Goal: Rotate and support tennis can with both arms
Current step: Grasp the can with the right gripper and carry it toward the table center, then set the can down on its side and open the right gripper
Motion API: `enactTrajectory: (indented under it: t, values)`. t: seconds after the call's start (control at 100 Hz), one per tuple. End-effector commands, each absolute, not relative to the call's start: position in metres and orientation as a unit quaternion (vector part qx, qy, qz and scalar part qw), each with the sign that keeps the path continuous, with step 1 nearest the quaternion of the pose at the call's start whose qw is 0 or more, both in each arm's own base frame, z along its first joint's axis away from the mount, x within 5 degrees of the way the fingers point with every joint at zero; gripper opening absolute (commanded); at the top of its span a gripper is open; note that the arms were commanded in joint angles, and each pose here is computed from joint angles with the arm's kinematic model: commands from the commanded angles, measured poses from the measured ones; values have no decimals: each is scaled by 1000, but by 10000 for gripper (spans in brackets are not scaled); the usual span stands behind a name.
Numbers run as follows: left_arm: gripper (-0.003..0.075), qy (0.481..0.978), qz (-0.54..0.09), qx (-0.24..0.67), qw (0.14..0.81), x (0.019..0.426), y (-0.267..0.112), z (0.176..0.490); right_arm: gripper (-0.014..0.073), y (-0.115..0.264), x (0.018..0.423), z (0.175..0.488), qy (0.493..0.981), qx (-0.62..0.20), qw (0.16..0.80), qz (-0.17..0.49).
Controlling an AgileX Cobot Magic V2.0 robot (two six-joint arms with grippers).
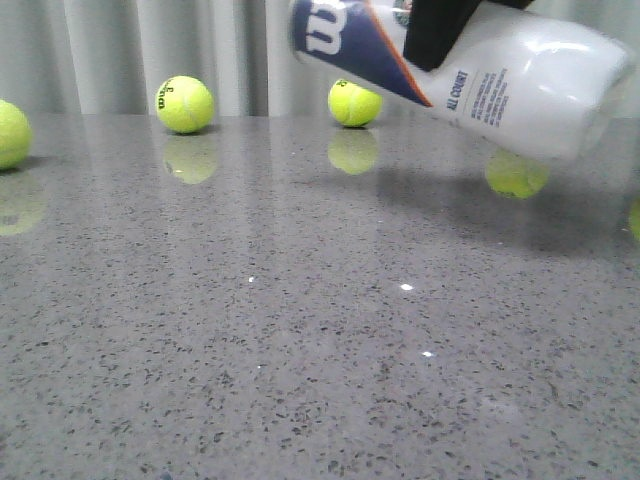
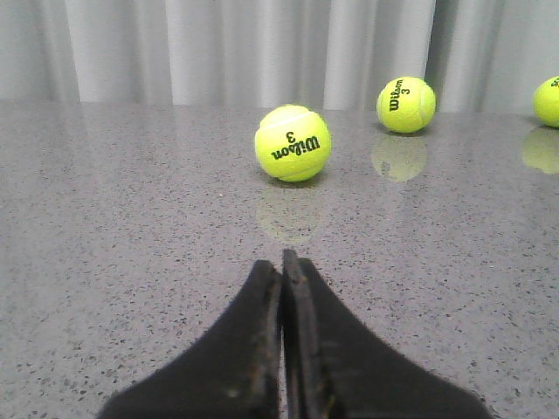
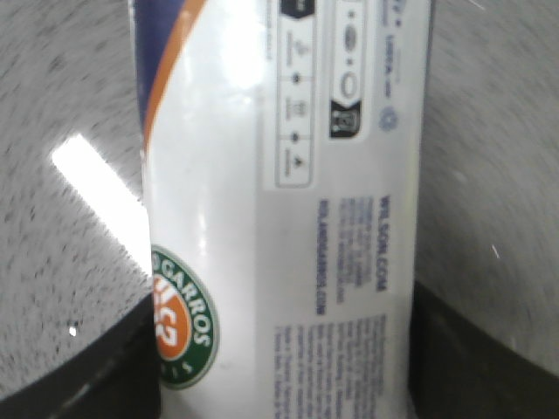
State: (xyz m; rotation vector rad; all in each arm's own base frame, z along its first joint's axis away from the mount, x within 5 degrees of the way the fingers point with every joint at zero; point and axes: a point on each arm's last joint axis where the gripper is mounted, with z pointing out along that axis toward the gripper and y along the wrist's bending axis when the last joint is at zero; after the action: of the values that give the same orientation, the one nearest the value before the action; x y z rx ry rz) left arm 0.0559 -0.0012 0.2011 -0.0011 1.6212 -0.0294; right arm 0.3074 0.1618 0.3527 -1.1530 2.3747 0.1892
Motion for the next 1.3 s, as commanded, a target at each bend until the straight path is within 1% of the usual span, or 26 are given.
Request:
enactTrajectory:
  t: [0.0, 0.06, 0.13, 0.2, 0.25, 0.68, 1.04, 1.09, 1.1, 1.11, 1.16, 1.21, 1.26, 1.29]
  values:
    - [-21, 700, -18, 0, 714, 55, -1, 194, 313, 174, 296, 371, 807, -521, 274, 52]
    - [-21, 700, -18, 0, 714, 55, -1, 194, 313, 184, 290, 366, 773, -581, 252, 45]
    - [-21, 700, -18, 0, 714, 55, -1, 194, 313, 193, 283, 359, 740, -632, 226, 43]
    - [-21, 700, -18, 0, 714, 55, -1, 194, 313, 201, 279, 354, 710, -671, 211, 39]
    - [-21, 700, -18, 0, 714, 55, -1, 194, 313, 205, 277, 352, 698, -684, 208, 39]
    - [-21, 700, -18, 0, 714, 55, -1, 194, 313, 218, 288, 327, 700, -690, 180, 41]
    - [-21, 700, -18, 0, 714, 55, -1, 194, 317, 223, 295, 315, 702, -690, 170, 43]
    - [-21, 700, -18, 0, 714, 55, -1, 194, 345, 223, 295, 315, 702, -690, 170, 43]
    - [-21, 700, -18, 0, 714, 55, -1, 194, 370, 223, 295, 315, 702, -690, 170, 43]
    - [-21, 700, -18, 0, 714, 55, -1, 194, 370, 223, 295, 315, 702, -690, 170, 43]
    - [-21, 700, -18, 0, 714, 55, -1, 194, 448, 223, 295, 315, 702, -690, 172, 42]
    - [-21, 700, -18, 0, 714, 55, -1, 194, 554, 223, 296, 315, 702, -689, 174, 42]
    - [-21, 700, -18, 0, 714, 55, -1, 194, 640, 223, 296, 315, 702, -689, 177, 41]
    - [-21, 700, -18, 0, 714, 55, -1, 194, 672, 223, 296, 315, 702, -689, 177, 41]
